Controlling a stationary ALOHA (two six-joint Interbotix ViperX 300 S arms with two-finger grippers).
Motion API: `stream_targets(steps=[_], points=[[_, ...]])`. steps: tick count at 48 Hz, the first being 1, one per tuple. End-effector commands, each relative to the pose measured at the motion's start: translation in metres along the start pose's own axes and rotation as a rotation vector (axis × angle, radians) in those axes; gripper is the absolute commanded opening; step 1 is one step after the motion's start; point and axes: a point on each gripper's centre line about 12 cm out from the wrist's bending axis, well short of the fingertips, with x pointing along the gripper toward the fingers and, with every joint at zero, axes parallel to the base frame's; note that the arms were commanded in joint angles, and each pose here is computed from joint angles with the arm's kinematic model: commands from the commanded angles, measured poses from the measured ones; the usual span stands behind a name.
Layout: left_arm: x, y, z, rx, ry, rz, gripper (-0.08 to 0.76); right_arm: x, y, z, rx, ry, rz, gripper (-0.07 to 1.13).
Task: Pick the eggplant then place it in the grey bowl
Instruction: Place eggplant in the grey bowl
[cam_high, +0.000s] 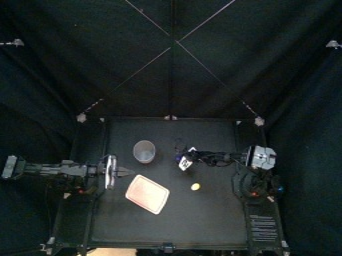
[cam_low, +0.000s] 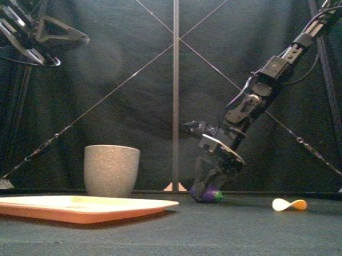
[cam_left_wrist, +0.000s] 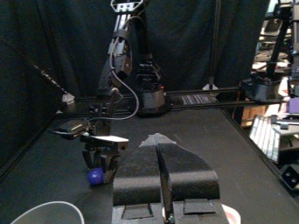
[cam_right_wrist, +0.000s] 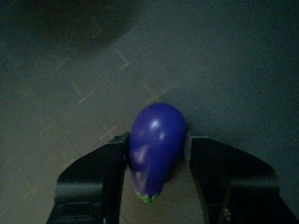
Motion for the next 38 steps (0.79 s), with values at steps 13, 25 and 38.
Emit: stream_targets(steps=[13, 25, 38], points=[[0.001, 0.000, 0.005, 0.000, -0.014, -0.001, -0.022, -0.077, 0.047, 0.103, -0.172, -0.335, 0.091, 0.39], [0.001, 0.000, 0.005, 0.005, -0.014, 0.000, -0.022, -0.112, 0.087, 0.184, -0.265, -0.564, 0.137, 0.39], [0.001, 0.000, 0.005, 0.000, -0.014, 0.001, -0.022, -0.060, 0.115, 0.208, -0.293, -0.562, 0.158, 0.40]])
